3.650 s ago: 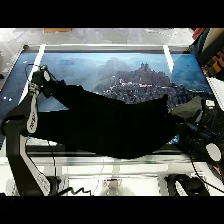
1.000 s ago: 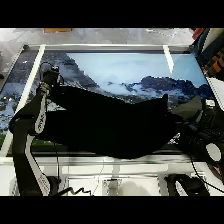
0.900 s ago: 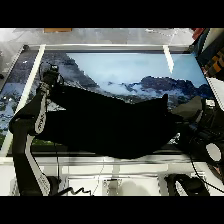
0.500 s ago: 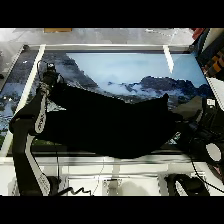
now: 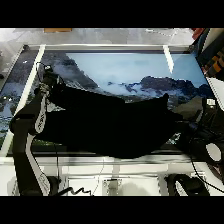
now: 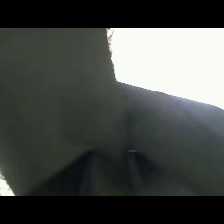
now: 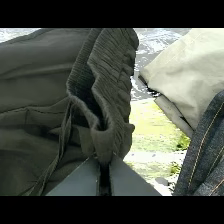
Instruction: Fold the clothes and pants, and hang the long-sleeved shirts on hangers.
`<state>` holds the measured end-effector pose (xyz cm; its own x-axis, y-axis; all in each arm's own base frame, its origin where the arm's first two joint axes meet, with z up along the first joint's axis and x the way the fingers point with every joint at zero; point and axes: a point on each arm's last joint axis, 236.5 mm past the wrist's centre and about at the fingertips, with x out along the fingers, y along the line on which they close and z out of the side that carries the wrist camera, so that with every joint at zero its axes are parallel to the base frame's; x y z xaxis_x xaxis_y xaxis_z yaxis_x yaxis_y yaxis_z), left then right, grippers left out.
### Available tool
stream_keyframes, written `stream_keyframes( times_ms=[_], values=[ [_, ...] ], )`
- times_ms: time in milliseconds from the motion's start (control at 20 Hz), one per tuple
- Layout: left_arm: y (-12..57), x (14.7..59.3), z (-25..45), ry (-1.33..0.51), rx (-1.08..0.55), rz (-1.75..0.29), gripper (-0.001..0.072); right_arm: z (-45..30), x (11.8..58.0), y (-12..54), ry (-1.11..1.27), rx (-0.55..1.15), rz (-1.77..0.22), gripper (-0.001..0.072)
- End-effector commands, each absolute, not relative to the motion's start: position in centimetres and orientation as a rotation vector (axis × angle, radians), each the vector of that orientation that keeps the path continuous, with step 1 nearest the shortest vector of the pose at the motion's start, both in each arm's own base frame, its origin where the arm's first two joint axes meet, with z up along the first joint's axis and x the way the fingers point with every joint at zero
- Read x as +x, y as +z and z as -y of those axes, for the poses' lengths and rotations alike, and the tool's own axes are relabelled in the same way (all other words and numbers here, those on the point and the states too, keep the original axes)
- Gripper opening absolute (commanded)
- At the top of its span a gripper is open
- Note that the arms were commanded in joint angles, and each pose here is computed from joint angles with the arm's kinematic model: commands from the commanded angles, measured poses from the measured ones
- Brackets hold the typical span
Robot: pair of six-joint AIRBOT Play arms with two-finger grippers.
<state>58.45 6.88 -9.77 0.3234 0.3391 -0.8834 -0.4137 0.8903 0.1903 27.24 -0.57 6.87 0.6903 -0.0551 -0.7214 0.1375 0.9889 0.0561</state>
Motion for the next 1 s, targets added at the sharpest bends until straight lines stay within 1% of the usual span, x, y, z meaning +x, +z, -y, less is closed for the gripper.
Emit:
stream_keyframes(
  times_ms=[0,150,200,250,350,650,700,850,950],
  values=[
    [-8.5,58.8,-7.0,0.495,-0.084,-1.109,0.0107,0.5,27.2,6.9,-0.107,0.112,-0.803,0.0028],
    [-8.3,58.6,-7.0,0.501,-0.084,-1.116,0.0104,0.5,27.2,6.9,-0.105,0.116,-0.803,0.0028],
    [-8.3,58.3,-7.1,0.505,-0.082,-1.125,0.0030,0.3,27.2,6.8,-0.102,0.121,-0.804,0.0029],
    [-8.1,58.3,-7.1,0.496,-0.066,-1.130,0.0010,0.2,27.2,6.8,-0.099,0.127,-0.805,0.0029],
    [-7.7,58.3,-7.3,0.479,-0.039,-1.131,0.0010,0.1,27.2,6.8,-0.096,0.131,-0.805,0.0029],
    [-4.5,58.1,-8.9,0.507,-0.038,-1.092,0.0009,0.1,27.4,7.0,-0.095,0.130,-0.796,0.0029],
    [-3.4,58.1,-9.1,0.509,-0.043,-1.076,0.0009,0.1,27.8,7.3,-0.091,0.131,-0.774,0.0028],
    [0.9,57.9,-10.0,0.474,0.016,-1.028,0.0008,0.0,30.1,8.7,-0.077,0.118,-0.678,0.0028],
    [3.4,57.1,-10.4,0.474,0.031,-1.019,0.0008,0.5,31.8,7.7,-0.087,0.067,-0.678,0.0028]
  ],
)
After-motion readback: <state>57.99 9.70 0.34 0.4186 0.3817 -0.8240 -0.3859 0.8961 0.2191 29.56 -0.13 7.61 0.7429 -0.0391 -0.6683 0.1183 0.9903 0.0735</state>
